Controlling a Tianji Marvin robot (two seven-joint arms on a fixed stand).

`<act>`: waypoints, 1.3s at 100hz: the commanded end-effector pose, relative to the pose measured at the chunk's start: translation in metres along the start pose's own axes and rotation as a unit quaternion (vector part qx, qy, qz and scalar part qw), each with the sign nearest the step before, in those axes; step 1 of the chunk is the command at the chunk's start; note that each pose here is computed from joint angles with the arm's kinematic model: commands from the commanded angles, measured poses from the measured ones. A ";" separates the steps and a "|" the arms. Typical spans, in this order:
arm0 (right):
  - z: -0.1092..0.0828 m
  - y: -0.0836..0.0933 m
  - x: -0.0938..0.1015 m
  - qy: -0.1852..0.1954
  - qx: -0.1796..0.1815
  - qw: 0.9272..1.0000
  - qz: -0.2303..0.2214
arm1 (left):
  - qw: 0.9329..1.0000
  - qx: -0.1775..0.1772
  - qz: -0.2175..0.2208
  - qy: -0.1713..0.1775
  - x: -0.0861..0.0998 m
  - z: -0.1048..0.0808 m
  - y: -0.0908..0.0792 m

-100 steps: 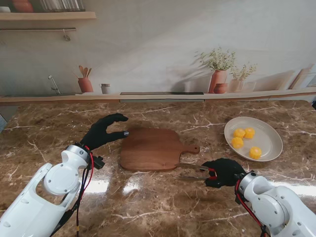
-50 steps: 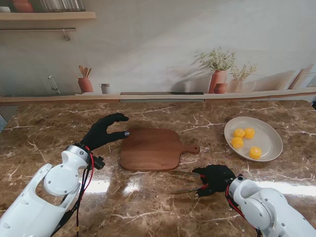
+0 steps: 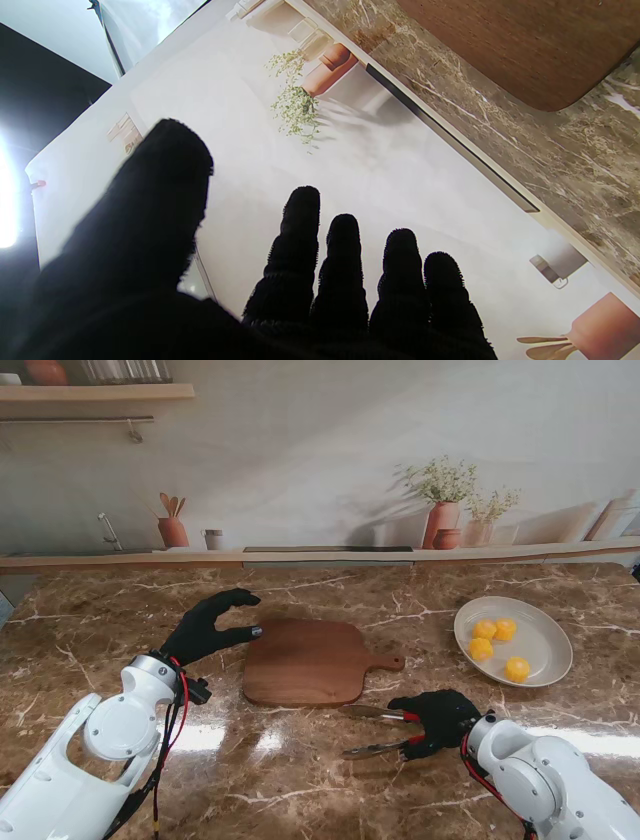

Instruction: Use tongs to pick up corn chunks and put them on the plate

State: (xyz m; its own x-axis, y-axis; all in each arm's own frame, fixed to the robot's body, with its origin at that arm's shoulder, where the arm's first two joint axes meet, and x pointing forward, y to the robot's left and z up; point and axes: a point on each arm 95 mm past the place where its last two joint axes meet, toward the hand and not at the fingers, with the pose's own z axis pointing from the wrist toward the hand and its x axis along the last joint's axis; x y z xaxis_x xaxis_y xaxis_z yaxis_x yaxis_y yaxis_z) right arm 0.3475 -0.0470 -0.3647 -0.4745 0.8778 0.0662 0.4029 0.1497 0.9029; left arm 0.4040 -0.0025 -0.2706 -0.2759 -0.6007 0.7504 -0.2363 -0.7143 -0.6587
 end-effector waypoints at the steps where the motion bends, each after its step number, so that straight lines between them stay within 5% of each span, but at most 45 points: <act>1: -0.003 -0.013 -0.001 0.000 0.022 1.000 -0.001 | 1.000 -0.001 0.001 -0.001 0.001 -0.002 0.002; 40: -0.008 -0.005 -0.002 -0.007 -0.008 1.000 -0.008 | 1.000 0.000 0.003 0.001 0.003 -0.003 0.001; 72: -0.006 0.037 -0.008 -0.006 -0.091 0.995 0.030 | 1.000 0.001 0.000 0.004 0.006 -0.002 0.007; 96: 0.001 0.070 -0.010 0.020 -0.146 0.986 0.073 | 1.000 0.001 -0.012 0.009 0.006 -0.004 0.017; 130: 0.006 0.105 -0.003 0.056 -0.213 0.963 0.155 | 0.999 -0.011 -0.028 0.011 0.004 -0.009 0.030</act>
State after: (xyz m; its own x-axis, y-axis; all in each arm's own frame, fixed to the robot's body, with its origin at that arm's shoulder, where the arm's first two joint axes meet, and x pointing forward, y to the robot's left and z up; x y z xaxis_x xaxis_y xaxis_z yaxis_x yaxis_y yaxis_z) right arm 0.3928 -0.0375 -0.2800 -0.4671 0.8113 0.3517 0.2048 -0.2877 0.9356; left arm 0.3921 -0.0195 -0.2792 -0.2926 -0.5623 0.7734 -0.2519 -0.7349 -0.6296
